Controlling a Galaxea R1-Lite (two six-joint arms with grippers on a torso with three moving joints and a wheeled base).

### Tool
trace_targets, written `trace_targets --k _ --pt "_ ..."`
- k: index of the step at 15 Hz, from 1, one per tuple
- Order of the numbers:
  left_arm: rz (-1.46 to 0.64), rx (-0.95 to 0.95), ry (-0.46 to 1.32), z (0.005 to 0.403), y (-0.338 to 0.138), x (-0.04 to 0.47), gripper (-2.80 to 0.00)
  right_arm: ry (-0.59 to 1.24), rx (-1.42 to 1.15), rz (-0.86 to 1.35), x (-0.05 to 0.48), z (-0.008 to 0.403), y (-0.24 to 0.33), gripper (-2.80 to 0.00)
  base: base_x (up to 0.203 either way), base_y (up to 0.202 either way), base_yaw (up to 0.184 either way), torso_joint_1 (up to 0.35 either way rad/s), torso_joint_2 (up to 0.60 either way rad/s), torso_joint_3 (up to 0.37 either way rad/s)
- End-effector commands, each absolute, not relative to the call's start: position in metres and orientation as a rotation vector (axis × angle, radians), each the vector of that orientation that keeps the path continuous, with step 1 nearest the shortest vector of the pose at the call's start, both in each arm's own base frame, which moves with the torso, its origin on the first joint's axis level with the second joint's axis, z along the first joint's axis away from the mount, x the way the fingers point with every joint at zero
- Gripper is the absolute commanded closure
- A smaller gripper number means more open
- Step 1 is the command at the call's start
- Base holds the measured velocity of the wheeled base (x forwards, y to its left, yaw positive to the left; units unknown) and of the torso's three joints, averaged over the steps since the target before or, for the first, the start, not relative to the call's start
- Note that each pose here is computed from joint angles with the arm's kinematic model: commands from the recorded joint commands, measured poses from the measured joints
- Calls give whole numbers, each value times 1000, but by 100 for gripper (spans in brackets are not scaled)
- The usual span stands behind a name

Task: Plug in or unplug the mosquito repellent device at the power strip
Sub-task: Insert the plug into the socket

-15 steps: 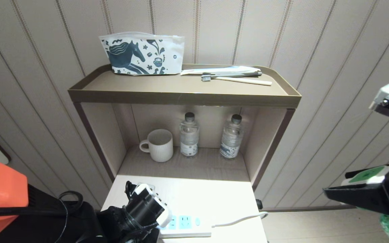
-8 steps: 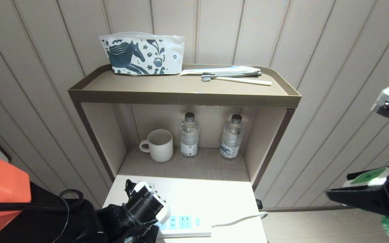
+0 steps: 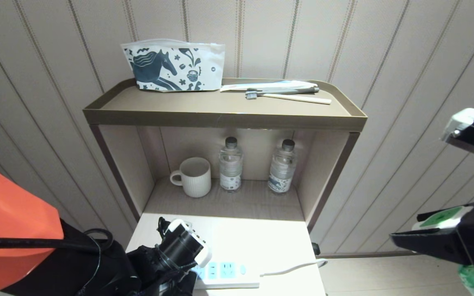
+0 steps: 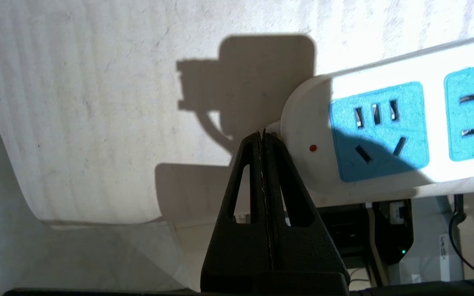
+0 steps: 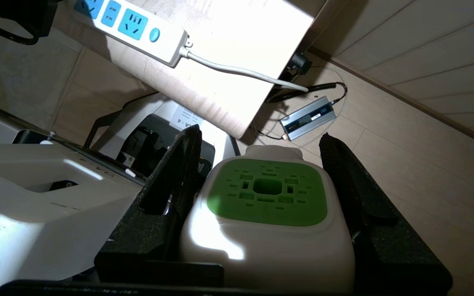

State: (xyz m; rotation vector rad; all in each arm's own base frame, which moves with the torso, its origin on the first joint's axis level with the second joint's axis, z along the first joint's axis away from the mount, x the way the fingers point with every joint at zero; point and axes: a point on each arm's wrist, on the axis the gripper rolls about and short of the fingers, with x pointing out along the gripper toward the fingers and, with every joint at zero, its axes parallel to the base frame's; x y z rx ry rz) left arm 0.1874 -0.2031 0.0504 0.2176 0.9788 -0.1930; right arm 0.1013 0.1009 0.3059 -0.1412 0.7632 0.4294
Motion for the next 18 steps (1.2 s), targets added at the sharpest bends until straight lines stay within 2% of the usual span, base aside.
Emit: trace_targets --k 1,18 --pt "-197 216 969 50 -210 193 0 776 -148 425 103 304 103 0 0 0 0 0 0 0" --pt "-270 282 947 60 -254 188 0 783 -98 413 104 298 94 0 0 0 0 0 0 0"
